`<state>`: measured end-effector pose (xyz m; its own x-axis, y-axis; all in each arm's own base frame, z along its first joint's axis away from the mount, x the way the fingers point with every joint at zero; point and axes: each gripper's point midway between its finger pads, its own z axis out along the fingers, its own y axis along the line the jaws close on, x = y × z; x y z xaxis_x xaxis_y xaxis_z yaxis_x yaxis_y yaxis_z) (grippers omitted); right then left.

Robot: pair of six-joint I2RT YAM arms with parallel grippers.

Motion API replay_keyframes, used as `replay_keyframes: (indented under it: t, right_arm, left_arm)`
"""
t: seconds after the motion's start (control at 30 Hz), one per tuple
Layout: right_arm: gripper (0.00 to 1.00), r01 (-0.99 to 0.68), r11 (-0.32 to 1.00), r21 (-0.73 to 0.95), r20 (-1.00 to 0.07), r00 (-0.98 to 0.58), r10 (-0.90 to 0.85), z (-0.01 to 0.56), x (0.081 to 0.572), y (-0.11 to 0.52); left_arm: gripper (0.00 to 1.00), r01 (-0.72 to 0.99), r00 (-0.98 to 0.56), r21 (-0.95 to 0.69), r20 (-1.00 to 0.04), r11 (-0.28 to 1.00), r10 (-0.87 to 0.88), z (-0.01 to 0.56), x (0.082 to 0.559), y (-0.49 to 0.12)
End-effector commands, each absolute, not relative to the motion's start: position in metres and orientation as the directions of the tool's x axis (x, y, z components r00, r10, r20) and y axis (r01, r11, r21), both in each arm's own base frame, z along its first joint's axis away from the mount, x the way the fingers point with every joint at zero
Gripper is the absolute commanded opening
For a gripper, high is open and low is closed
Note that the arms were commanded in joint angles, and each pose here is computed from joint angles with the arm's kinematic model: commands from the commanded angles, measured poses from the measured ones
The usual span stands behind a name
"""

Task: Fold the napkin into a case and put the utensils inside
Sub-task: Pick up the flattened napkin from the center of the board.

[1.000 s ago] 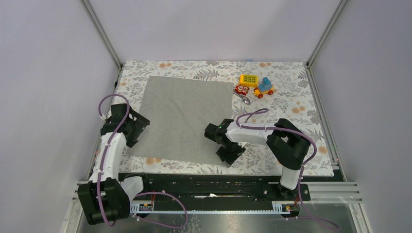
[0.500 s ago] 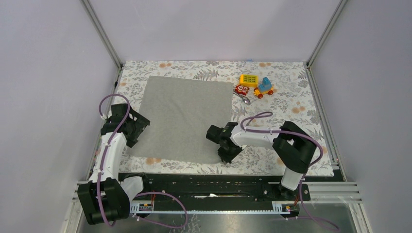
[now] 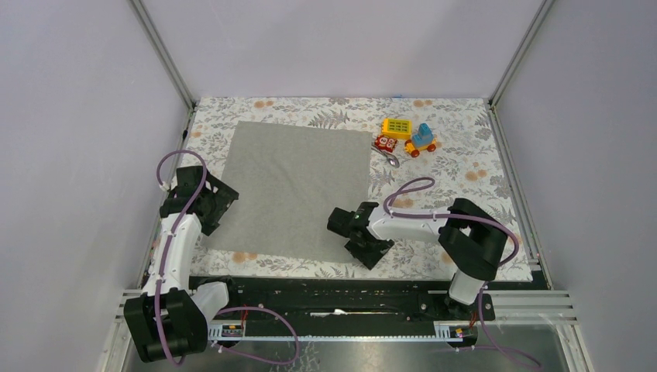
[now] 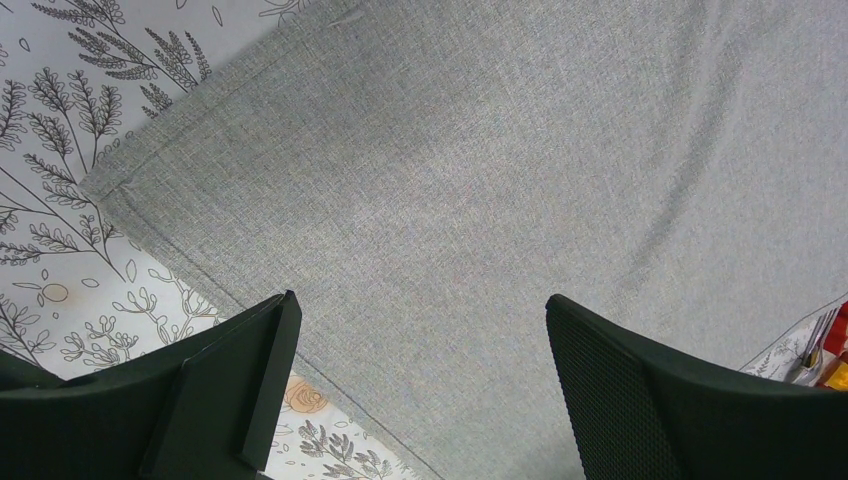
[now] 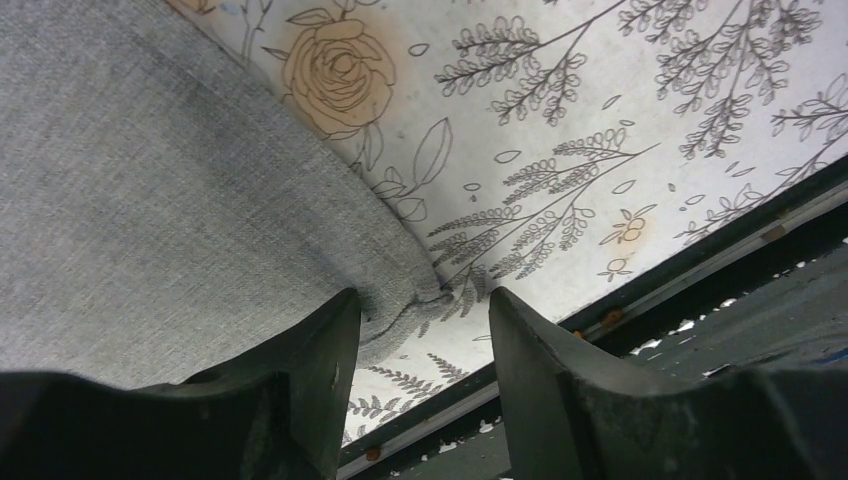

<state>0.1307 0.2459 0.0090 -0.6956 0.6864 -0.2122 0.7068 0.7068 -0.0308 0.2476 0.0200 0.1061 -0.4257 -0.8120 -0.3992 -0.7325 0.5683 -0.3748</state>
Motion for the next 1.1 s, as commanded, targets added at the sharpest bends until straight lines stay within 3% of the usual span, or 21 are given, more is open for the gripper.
replay_keyframes:
  t: [0.0,0.23,0.43,0.57,0.83,0.93,1.07]
  right_arm:
    - [0.57,0.712,0.698,-0.076,-0.278,-0.688,0.671,0.014,0.122,0.220]
    - [0.57,0.719,0.694,-0.039,-0.288,-0.673,0.681,0.001,0.127,0.222]
    - [0.49,0.721,0.691,-0.054,-0.286,-0.674,0.681,-0.010,0.131,0.225]
    - [0.36,0.728,0.684,-0.056,-0.261,-0.672,0.694,-0.024,0.129,0.226]
    - [0.21,0.723,0.687,-0.074,-0.247,-0.680,0.690,-0.039,0.125,0.225]
    - [0.00,0.699,0.712,-0.065,-0.258,-0.701,0.665,-0.031,0.131,0.230]
    - [0.00,0.669,0.742,-0.042,-0.293,-0.718,0.632,-0.012,0.143,0.237]
  left_arm:
    - [0.99,-0.714,-0.399,-0.393,-0.451,0.579,-0.799,0.119,0.256,0.026]
    - [0.99,-0.711,-0.409,-0.390,-0.446,0.585,-0.796,0.117,0.257,0.025]
    - [0.99,-0.709,-0.408,-0.389,-0.455,0.589,-0.792,0.118,0.256,0.026]
    - [0.99,-0.709,-0.415,-0.386,-0.447,0.590,-0.792,0.115,0.255,0.024]
    - [0.99,-0.719,-0.427,-0.352,-0.457,0.599,-0.780,0.111,0.252,0.029]
    - [0.99,-0.728,-0.431,-0.329,-0.463,0.602,-0.775,0.108,0.249,0.032]
    - [0.99,-0.726,-0.438,-0.337,-0.445,0.599,-0.781,0.105,0.247,0.028]
